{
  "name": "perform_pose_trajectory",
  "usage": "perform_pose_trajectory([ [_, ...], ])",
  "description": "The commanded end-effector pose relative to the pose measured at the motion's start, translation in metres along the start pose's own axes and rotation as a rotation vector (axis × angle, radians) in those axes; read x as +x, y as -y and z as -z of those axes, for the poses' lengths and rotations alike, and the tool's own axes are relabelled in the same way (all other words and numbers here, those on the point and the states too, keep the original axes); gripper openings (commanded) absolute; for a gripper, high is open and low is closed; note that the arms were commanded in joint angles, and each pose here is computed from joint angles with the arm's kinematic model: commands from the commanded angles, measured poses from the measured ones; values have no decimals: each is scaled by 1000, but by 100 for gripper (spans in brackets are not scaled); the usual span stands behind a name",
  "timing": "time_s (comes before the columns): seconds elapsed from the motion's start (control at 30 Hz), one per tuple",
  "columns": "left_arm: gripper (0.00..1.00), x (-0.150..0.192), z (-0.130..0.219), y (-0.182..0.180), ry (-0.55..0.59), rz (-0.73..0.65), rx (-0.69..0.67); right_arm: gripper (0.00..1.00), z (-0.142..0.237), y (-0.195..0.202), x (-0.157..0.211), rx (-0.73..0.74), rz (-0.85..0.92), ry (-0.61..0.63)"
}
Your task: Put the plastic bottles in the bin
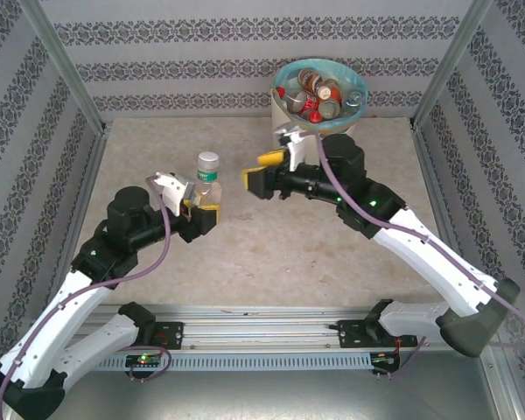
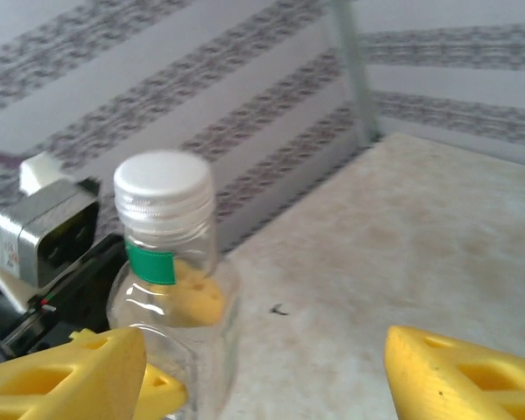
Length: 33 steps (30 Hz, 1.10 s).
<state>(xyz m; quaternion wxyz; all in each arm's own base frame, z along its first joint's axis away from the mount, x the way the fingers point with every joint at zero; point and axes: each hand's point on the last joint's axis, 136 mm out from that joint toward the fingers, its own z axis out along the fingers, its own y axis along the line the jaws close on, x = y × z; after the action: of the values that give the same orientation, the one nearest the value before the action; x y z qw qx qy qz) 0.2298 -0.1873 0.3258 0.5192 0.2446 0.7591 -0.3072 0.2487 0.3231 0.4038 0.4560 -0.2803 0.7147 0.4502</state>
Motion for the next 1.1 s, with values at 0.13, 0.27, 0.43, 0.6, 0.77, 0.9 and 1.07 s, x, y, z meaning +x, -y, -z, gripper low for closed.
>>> perform_pose_trajectory([
  [0.13, 40, -21, 9, 39, 62, -108, 186, 74, -25, -59, -12, -235, 103, 5],
  [0.27, 40, -20, 12, 47, 61, -127, 220, 73, -41, -69, -3, -263, 105, -28],
  [0.43, 40, -15, 16, 49, 53, -153, 225, 53, -53, -68, -3, -259, 72, -42],
  [0.6, 57, -20, 18, 35, 76, -159, 131, 20, -46, -69, -10, -248, 105, -20],
  [0.77, 88, -37, 24, 18, 183, -138, 16, 9, -28, -53, -38, -109, 193, 49],
  [0.9, 100, -46, 33, 10, 265, -141, -46, 7, 0, -11, -91, 148, 305, 166],
  [1.07, 100, -45, 38, 10, 260, -160, -55, 4, 40, 79, -158, 507, 379, 327],
])
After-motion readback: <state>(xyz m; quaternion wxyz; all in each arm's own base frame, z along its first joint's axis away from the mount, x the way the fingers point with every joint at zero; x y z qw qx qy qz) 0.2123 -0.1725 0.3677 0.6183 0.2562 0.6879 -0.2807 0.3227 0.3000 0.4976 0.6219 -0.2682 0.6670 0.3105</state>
